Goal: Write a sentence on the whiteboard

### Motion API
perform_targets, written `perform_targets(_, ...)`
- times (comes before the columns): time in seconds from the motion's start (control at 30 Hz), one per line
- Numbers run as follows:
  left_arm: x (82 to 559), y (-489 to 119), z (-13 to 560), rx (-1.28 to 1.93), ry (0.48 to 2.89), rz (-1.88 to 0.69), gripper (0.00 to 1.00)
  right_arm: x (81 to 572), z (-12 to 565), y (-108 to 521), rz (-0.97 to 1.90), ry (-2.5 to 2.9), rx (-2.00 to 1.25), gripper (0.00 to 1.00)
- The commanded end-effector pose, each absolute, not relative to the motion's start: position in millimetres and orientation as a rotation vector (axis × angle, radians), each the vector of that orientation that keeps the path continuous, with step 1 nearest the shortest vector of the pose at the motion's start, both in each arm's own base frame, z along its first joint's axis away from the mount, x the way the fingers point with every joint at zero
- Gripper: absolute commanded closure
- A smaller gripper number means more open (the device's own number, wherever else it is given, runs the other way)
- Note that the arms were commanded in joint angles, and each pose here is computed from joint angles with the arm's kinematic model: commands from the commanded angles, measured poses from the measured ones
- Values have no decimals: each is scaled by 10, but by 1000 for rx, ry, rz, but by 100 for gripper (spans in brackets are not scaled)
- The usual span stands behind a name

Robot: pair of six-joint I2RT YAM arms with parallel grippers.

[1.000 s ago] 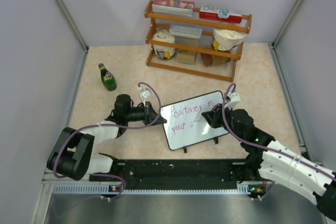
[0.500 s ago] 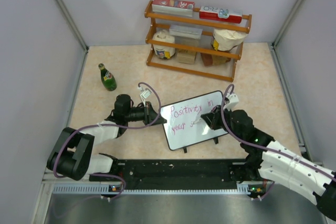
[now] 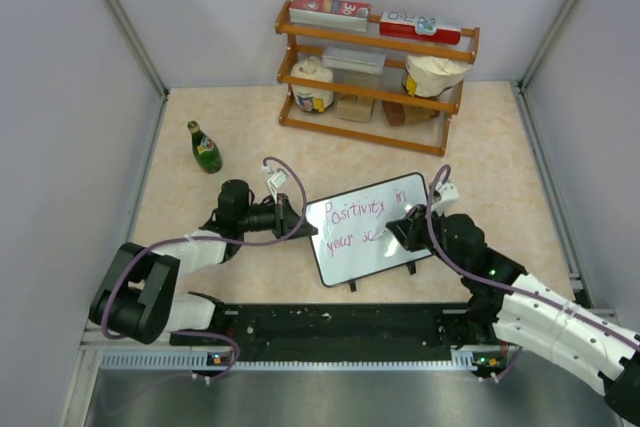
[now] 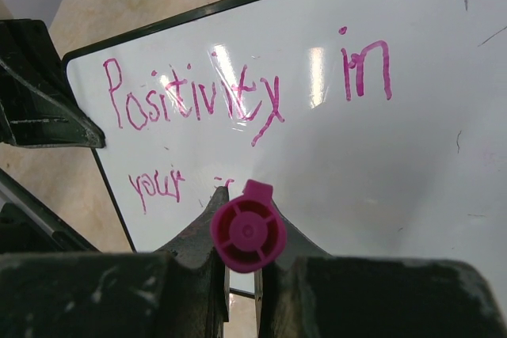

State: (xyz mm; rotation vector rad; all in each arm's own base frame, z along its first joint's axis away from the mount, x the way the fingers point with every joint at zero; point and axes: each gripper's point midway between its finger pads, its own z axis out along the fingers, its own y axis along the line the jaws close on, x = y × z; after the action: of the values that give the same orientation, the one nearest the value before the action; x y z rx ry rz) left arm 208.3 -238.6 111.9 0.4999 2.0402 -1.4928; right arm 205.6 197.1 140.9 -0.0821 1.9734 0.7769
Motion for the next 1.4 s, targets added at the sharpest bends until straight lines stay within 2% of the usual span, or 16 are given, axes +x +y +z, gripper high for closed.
perform_targets(0.0, 2184, -2341, 963, 516, 2048, -1375, 100, 2178, 1492, 1842, 681, 1946, -48, 100)
perform_targets(0.47, 2186, -2342, 973, 518, 2043, -1375, 100, 2308, 1826, 1949, 718, 1862, -34, 100)
perform_targets(0.93, 2183, -2341, 957, 516, 2050, -1375, 100, 2225, 1846, 1999, 778, 1860, -54, 100)
perform_targets(1.37, 2182, -2339, 967, 517, 2046, -1373, 100, 2248, 1680, 1829, 686, 1891, -6, 100)
